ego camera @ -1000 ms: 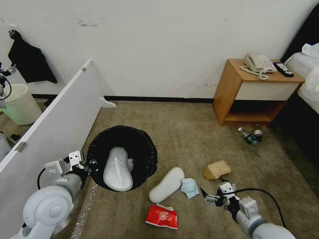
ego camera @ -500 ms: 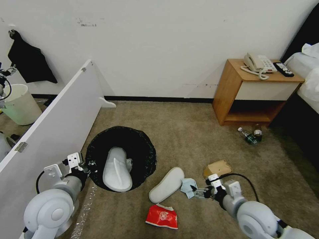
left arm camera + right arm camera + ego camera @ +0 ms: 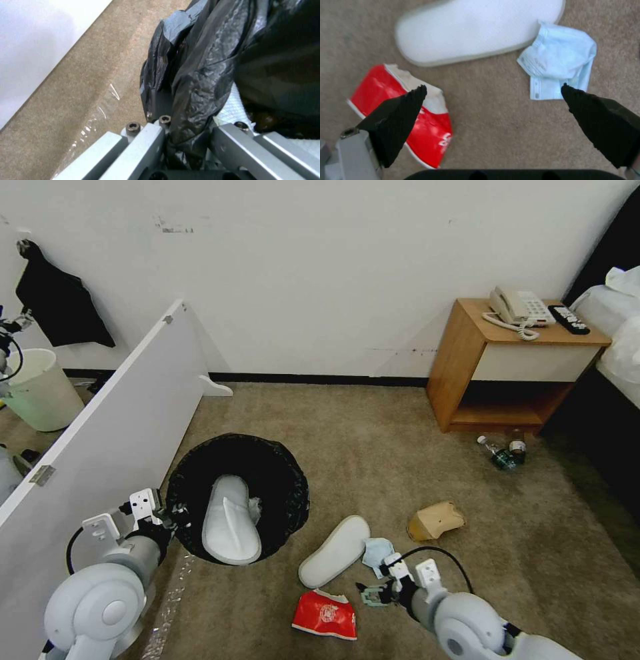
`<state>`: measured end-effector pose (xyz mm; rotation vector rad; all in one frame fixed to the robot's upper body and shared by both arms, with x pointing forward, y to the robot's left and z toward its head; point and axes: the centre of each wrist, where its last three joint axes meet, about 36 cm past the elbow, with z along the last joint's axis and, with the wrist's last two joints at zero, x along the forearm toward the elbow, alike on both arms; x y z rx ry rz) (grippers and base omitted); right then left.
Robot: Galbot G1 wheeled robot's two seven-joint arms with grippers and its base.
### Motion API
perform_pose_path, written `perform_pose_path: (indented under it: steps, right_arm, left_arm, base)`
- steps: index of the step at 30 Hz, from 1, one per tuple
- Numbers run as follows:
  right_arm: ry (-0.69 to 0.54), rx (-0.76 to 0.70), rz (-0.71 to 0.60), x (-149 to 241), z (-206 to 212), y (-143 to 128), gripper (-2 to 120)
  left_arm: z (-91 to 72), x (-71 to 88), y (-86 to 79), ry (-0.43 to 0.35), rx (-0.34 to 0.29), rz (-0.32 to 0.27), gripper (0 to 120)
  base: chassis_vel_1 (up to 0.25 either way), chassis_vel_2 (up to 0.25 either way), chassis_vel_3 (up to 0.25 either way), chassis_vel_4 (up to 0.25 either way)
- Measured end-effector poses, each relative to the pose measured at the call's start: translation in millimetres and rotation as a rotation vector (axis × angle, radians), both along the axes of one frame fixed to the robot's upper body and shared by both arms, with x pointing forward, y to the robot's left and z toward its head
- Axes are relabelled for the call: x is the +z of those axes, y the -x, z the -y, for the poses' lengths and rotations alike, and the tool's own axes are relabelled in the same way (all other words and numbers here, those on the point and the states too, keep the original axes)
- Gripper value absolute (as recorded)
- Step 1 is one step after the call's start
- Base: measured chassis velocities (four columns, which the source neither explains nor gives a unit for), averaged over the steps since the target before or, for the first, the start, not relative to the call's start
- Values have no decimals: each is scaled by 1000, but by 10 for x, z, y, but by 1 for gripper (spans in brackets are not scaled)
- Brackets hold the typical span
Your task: Pick up the trash bin, then pick up the garbage from the floor and place it into the trash bin.
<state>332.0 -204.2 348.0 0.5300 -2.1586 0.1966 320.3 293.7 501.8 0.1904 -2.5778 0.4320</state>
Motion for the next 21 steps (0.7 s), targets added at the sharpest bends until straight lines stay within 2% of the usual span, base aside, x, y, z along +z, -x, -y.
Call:
perform_pose_path:
  steps: [10,16,18,21]
  right_arm:
    - [72,105,-17,-6,-71,-130,100]
    - [58,198,-50,186,-258,-337,100]
    - [30,246,-64,381,-418,-511,100]
    - [-3,284,-85,503,-571,-633,100]
  left_arm:
    - [-48,-55,-38,0,4,7,0]
    - [-77,-44,-39,-2,3,16,0]
    - [-110,-44,-46,0,6,21,0]
    - [-140,-56,-53,3,10,24,0]
  base:
    - [0,0,0,0]
    - [0,0,0,0]
    - [0,0,0,0]
    - [0,0,0,0]
